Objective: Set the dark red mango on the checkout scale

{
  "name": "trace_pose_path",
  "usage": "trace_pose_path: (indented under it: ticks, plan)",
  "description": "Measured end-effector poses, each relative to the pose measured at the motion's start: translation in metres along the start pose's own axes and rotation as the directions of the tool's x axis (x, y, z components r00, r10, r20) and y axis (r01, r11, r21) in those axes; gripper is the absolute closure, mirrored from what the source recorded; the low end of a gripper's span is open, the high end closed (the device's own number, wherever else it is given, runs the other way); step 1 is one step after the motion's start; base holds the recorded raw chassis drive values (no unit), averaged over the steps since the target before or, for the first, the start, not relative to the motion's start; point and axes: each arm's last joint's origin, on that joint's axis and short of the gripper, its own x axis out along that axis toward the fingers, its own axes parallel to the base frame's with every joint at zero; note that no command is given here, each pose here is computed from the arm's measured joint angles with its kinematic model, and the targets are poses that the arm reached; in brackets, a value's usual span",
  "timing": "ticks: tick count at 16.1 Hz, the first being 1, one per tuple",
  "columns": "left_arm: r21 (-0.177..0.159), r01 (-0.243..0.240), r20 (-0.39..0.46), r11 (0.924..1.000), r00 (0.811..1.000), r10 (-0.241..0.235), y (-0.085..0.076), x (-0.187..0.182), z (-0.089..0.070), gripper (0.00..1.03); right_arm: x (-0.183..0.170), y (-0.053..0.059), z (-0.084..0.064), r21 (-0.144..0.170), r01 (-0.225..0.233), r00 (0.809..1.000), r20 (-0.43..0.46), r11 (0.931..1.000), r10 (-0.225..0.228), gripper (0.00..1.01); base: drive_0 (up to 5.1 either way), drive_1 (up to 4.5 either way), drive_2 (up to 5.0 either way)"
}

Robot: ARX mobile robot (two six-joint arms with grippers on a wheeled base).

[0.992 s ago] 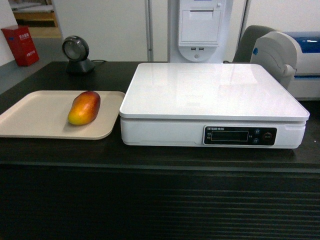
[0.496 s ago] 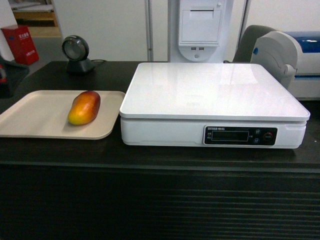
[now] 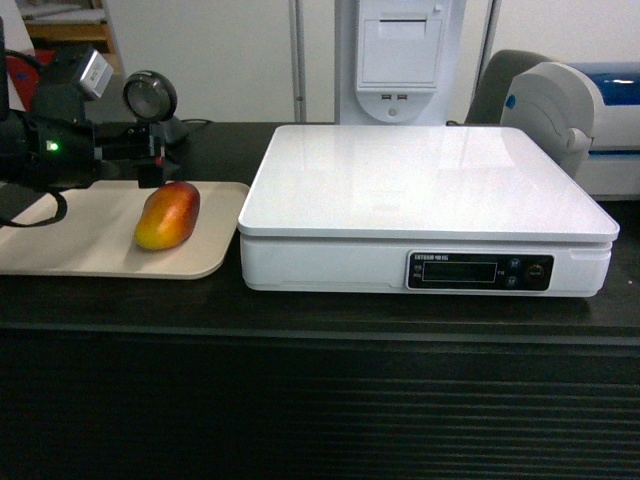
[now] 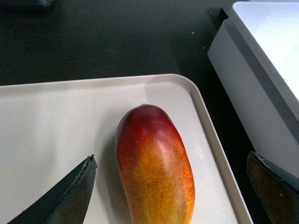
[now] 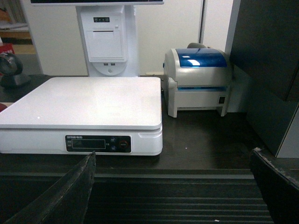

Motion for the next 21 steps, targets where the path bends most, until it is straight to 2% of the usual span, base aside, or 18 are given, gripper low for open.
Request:
trace_pose_path:
  ticks: [2, 4, 7, 9, 11, 14, 19, 21]
  plan:
    - [-0.017, 0.013, -0.042, 0.9998, 0.999, -0.013, 0.002, 0.009, 0.004, 0.05, 0.0, 0.0, 0.0, 0.0, 0.0, 1.0, 0.0, 1.0, 0.0, 0.03, 0.0, 0.0, 0.0]
    - [-0.022, -0.002, -0.085, 0.9998, 0.996, 0.0, 0.004, 0.018, 0.006, 0.05, 0.0, 0.0, 0.0, 0.0, 0.0, 1.0, 0.0, 1.0, 0.0, 0.03, 0.0, 0.0, 0.0]
    - [-0.035, 0.007, -0.141, 0.9994, 0.99, -0.011, 0.003, 0.031, 0.0, 0.05, 0.0, 0.0, 0.0, 0.0, 0.0, 1.0, 0.0, 1.0, 0.0, 0.03, 0.0, 0.0, 0.0]
    - [-0.034, 0.014, -0.156, 0.9993, 0.988, -0.019, -0.001, 0.036, 0.001, 0.05, 0.0, 0.0, 0.0, 0.0, 0.0, 1.0, 0.0, 1.0, 0.0, 0.03, 0.0, 0.0, 0.0]
    - [-0.013, 0.001, -0.167, 0.9999, 0.986, -0.003, 0.0, 0.044, 0.001, 0.05, 0.0, 0.0, 0.0, 0.0, 0.0, 1.0, 0.0, 1.0, 0.0, 0.03, 0.0, 0.0, 0.0]
    - [-0.01, 0.001, -0.214, 0.9999, 0.977, -0.004, 0.002, 0.056, -0.009, 0.05, 0.0, 0.0, 0.0, 0.0, 0.0, 1.0, 0.0, 1.0, 0.0, 0.03, 0.0, 0.0, 0.0]
    - [0.081, -0.026, -0.282, 0.9964, 0.958, 0.048, 0.003, 0.069, -0.019, 0.05, 0.0, 0.0, 0.0, 0.0, 0.0, 1.0, 0.0, 1.0, 0.0, 0.03, 0.0, 0.0, 0.0]
    - [0.113, -0.023, -0.295, 0.9933, 0.954, 0.056, 0.0, 0.071, -0.023, 0.27, 0.0, 0.0, 0.0, 0.0, 0.0, 1.0, 0.0, 1.0, 0.0, 0.03, 0.0, 0.0, 0.0]
